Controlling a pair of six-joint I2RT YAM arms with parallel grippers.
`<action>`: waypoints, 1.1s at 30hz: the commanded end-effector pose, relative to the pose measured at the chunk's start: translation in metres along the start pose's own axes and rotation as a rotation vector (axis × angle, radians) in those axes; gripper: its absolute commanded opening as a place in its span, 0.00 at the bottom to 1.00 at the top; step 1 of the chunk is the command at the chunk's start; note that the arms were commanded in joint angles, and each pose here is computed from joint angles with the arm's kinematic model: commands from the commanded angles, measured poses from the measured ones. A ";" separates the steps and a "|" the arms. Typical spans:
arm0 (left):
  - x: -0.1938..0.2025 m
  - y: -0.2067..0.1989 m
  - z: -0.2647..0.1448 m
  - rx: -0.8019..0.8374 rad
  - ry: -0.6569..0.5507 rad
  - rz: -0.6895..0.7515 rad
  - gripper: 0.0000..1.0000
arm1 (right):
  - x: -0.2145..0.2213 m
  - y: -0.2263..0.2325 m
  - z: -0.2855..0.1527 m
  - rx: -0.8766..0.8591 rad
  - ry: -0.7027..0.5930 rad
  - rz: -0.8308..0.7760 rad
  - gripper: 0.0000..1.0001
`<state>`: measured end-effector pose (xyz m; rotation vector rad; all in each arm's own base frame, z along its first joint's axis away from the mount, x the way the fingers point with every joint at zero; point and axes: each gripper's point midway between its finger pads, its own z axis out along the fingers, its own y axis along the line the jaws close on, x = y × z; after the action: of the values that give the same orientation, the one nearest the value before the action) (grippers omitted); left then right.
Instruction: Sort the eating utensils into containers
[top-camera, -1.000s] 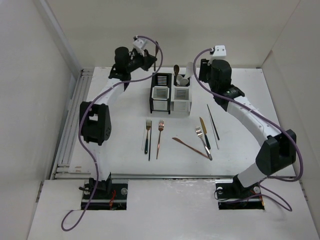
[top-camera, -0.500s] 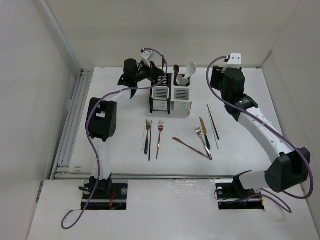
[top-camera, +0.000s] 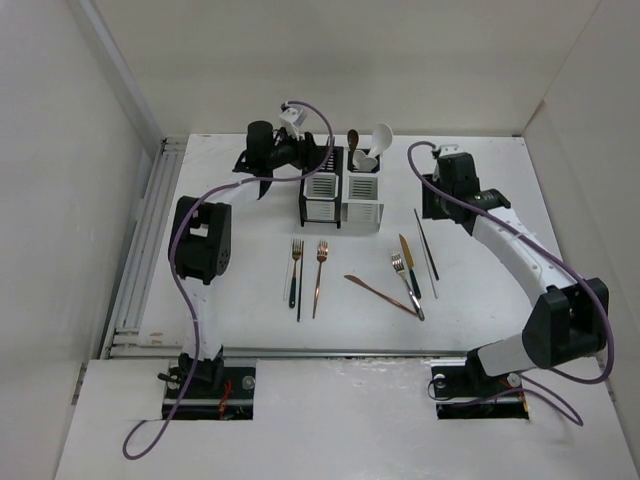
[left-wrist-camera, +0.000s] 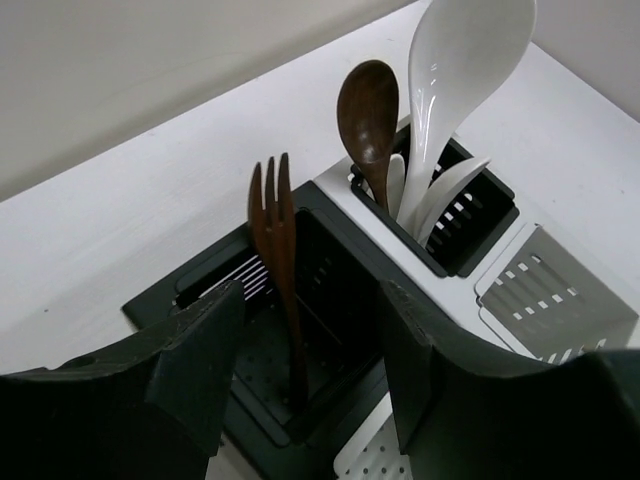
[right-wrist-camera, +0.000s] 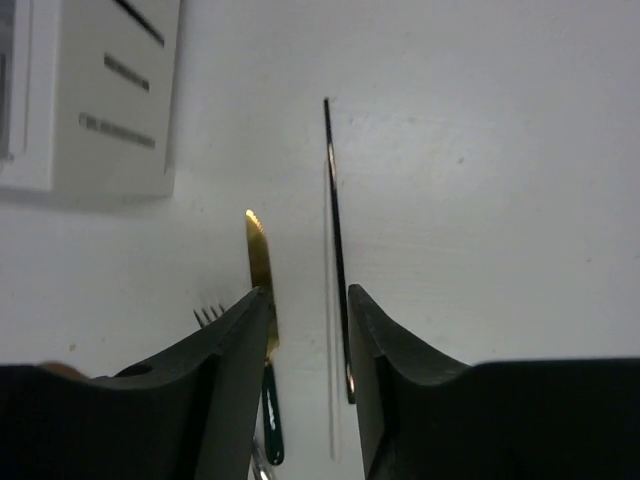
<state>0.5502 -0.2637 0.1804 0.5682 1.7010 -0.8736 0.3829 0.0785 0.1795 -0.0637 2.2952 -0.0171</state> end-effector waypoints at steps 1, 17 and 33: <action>-0.095 -0.019 -0.033 -0.002 -0.111 0.121 0.54 | 0.059 0.020 -0.001 -0.113 0.204 0.026 0.42; -0.066 0.003 -0.122 -0.176 -0.015 0.045 0.55 | 0.177 0.078 -0.011 -0.150 0.564 -0.025 0.37; -0.057 -0.001 -0.139 -0.190 -0.049 0.043 0.56 | 0.206 0.064 0.004 -0.060 0.680 -0.026 0.35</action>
<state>0.4859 -0.1520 0.2077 0.4222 1.8309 -0.7030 0.2461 0.1380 0.0188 -0.1732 2.9694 0.0605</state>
